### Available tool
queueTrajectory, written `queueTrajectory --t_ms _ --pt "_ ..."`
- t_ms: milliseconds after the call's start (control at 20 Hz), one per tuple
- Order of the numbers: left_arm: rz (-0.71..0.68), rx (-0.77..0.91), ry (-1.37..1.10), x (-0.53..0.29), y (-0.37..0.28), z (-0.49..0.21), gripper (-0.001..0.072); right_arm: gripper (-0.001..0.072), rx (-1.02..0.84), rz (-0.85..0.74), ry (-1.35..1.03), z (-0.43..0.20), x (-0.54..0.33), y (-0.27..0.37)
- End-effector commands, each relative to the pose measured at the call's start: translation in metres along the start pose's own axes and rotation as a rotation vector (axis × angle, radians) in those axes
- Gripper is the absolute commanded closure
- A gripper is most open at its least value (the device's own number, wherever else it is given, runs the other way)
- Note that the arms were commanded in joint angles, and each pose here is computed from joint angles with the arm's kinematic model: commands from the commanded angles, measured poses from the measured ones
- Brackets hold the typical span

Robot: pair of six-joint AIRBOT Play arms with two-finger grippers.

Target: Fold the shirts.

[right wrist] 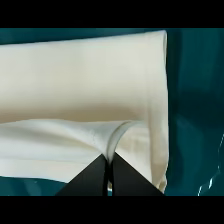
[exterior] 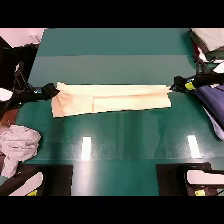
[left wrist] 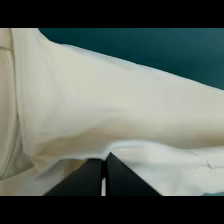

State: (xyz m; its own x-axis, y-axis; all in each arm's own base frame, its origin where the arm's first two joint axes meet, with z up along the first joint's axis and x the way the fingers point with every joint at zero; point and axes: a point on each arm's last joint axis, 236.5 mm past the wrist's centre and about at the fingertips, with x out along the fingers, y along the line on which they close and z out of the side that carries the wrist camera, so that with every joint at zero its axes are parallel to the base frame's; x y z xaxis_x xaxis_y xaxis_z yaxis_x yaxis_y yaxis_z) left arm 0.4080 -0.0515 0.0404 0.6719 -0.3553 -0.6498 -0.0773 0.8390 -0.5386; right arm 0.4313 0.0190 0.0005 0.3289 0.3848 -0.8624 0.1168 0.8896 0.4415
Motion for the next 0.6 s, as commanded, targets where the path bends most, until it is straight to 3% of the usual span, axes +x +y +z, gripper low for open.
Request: queueTrajectory --t_ms 0,50,100,150,200,300,350,450,500,550 --pt "0.020 -0.029 -0.025 0.020 0.011 0.017 0.0679 0.0695 0.016 0.000 -0.007 0.017 0.015 -0.004" --pt "0.021 -0.030 -0.021 0.024 0.012 0.021 0.0613 0.0673 0.021 0.012 -0.022 0.023 0.016 -0.001" --pt "0.018 -0.037 -0.024 0.028 0.012 0.025 0.0296 0.0411 0.038 0.043 -0.047 0.031 0.017 0.005" --pt "0.010 -0.058 -0.024 0.031 0.010 0.029 0.0056 0.0169 0.055 0.079 -0.063 0.038 0.016 0.013" --pt "0.003 -0.068 -0.023 0.033 0.008 0.033 0.0051 0.0135 0.062 0.110 -0.077 0.045 0.013 0.017" --pt "-0.019 -0.049 -0.021 0.027 -0.003 0.040 0.0052 0.0135 0.060 0.122 -0.071 0.049 0.002 0.015" --pt "-0.038 -0.036 0.000 0.024 -0.011 0.040 0.0109 0.0136 0.058 0.123 -0.055 0.047 -0.005 0.008" --pt "-0.073 0.008 0.063 0.019 -0.023 0.031 0.0559 0.0138 0.079 0.128 0.003 0.032 -0.011 -0.009" --pt "-0.081 0.030 0.085 0.018 -0.026 0.026 0.0672 0.0138 0.100 0.130 0.034 0.022 -0.012 -0.021" --pt "-0.086 0.037 0.103 0.018 -0.026 0.021 0.0673 0.0141 0.121 0.137 0.063 0.011 -0.009 -0.032"
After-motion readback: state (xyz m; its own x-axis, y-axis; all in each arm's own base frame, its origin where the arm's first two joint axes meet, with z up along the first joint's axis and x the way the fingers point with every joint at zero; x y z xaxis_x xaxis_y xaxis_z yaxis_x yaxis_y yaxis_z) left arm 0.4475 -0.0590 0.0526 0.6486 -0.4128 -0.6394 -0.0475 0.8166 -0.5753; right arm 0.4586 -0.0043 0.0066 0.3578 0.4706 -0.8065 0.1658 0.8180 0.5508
